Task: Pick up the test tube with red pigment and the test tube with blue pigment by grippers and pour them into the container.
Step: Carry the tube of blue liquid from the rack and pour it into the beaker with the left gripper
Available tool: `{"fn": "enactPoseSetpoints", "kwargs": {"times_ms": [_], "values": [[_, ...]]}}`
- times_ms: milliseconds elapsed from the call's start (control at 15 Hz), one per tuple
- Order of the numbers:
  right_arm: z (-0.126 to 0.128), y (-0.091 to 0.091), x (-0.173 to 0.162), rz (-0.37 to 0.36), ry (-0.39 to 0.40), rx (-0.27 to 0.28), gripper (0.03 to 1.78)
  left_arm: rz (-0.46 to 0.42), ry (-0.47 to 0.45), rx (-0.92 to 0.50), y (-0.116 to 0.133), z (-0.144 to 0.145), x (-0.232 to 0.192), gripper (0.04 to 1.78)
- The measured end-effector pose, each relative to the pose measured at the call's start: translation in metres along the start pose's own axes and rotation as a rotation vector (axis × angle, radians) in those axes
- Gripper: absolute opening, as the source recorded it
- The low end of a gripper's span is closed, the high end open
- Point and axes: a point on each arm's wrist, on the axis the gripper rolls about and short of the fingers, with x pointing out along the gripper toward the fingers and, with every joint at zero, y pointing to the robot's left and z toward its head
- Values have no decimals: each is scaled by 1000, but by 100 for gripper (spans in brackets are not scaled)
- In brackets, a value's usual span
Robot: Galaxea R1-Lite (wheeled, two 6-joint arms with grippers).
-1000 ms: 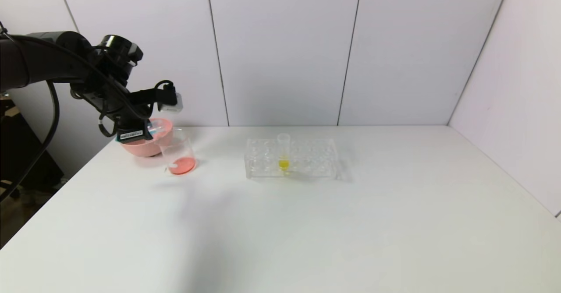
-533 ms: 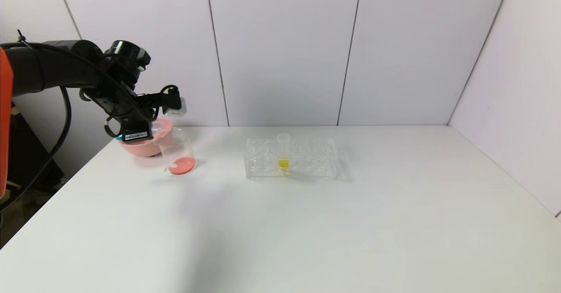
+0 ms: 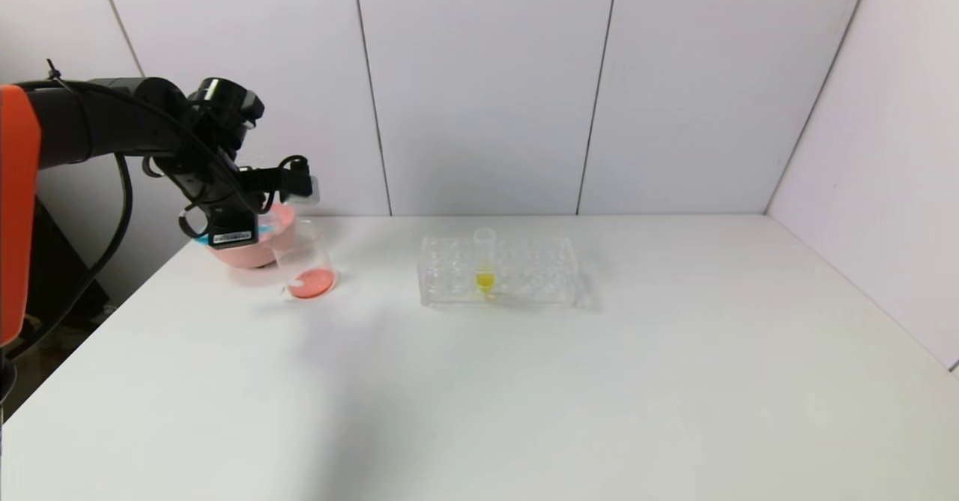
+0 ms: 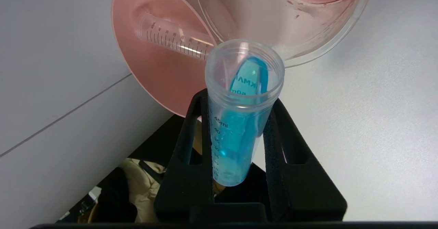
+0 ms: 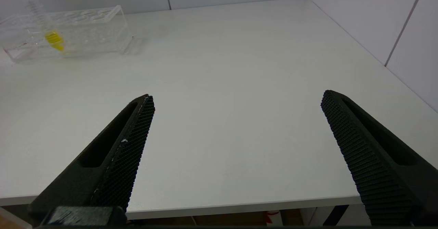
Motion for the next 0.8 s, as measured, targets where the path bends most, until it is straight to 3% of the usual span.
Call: {"fn": "enactPoseSetpoints", "kwargs": {"times_ms": [800], "values": [[0, 0, 0, 0, 0, 0, 177, 26, 79, 62, -7, 17, -6, 44]]}}
